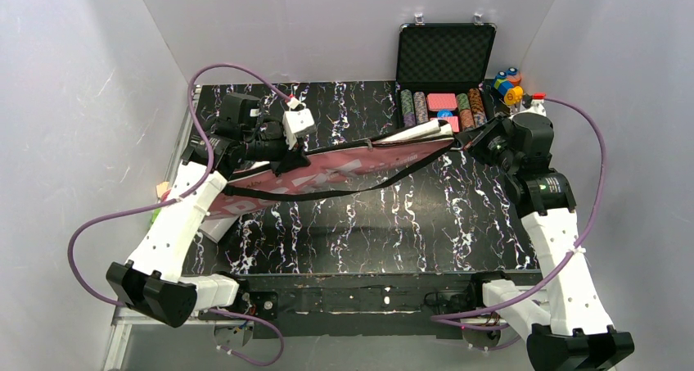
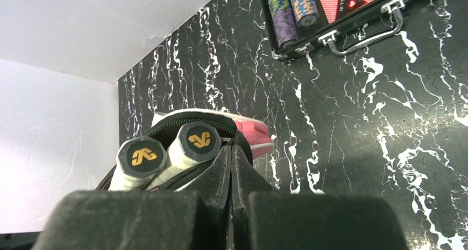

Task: Pack up the badminton gear

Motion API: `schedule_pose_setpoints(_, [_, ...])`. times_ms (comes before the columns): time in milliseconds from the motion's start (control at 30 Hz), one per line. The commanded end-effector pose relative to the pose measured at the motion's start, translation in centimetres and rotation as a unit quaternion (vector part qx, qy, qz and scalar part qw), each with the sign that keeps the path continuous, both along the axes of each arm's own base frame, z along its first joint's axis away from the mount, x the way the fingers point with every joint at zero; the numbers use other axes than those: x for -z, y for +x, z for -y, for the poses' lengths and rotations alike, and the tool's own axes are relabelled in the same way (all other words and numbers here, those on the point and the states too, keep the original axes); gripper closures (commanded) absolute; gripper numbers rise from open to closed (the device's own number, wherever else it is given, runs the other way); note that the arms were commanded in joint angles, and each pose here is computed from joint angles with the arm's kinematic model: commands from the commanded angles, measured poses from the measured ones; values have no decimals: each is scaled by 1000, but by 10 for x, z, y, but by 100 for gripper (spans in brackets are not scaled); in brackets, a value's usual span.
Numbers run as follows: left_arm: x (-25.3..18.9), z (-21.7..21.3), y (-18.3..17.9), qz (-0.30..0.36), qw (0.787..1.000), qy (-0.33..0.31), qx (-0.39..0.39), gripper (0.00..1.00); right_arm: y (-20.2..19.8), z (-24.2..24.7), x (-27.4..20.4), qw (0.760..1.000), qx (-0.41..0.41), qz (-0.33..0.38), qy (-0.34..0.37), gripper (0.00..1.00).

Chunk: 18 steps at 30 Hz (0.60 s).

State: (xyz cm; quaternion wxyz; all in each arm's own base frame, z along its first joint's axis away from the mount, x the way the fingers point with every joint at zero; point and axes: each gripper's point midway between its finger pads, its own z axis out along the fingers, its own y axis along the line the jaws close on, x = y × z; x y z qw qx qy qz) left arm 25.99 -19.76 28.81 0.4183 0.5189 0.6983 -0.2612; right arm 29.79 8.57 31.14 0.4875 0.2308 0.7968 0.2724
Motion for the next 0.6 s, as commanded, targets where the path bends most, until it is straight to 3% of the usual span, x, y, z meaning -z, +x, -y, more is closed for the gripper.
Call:
schedule_pose_setpoints(0, [-32,6,-13,55,997,-36,32,100,11,12,-32,998,26,53,-19,99])
schedule_pose_setpoints(367, [-20,4,-16,45,998,-27,36,100,13,5,-37,998,11,63,-3,99])
schedule_pose_setpoints(567, [-19,4,-15,46,998,-27,33,100,-4,-3,-23,999,-7,31,16,99])
